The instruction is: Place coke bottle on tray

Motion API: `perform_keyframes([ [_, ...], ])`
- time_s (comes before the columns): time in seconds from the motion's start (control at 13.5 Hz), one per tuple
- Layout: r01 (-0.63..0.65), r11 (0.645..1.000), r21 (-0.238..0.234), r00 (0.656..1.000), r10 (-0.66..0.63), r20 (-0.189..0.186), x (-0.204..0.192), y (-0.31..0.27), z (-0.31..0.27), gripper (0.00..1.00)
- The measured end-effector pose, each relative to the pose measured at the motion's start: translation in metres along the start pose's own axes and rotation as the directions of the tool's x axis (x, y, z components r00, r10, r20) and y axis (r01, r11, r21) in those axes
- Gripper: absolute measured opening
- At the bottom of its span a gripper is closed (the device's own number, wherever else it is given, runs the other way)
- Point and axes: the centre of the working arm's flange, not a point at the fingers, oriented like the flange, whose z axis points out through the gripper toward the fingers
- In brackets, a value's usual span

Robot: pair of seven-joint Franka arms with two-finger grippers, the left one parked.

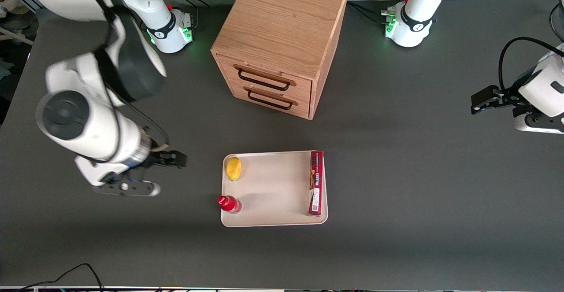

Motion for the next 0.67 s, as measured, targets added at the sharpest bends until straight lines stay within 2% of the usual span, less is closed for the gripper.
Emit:
perform_keyframes([
  [0.15,0.027,1.000,-0.008,0.999,-0.026,0.033,-0.015,0.046,-0.028,1.00],
  [0.37,0.001,1.000,0.020,1.000,-0.002,0.030,-0.032,0.103,-0.049,1.00],
  [0.52,-0.022,0.998,0.053,1.000,0.022,-0.011,-0.047,0.135,-0.057,1.00],
  [0.67,-0.040,0.998,0.051,0.997,0.043,-0.061,-0.071,0.149,-0.063,1.00],
])
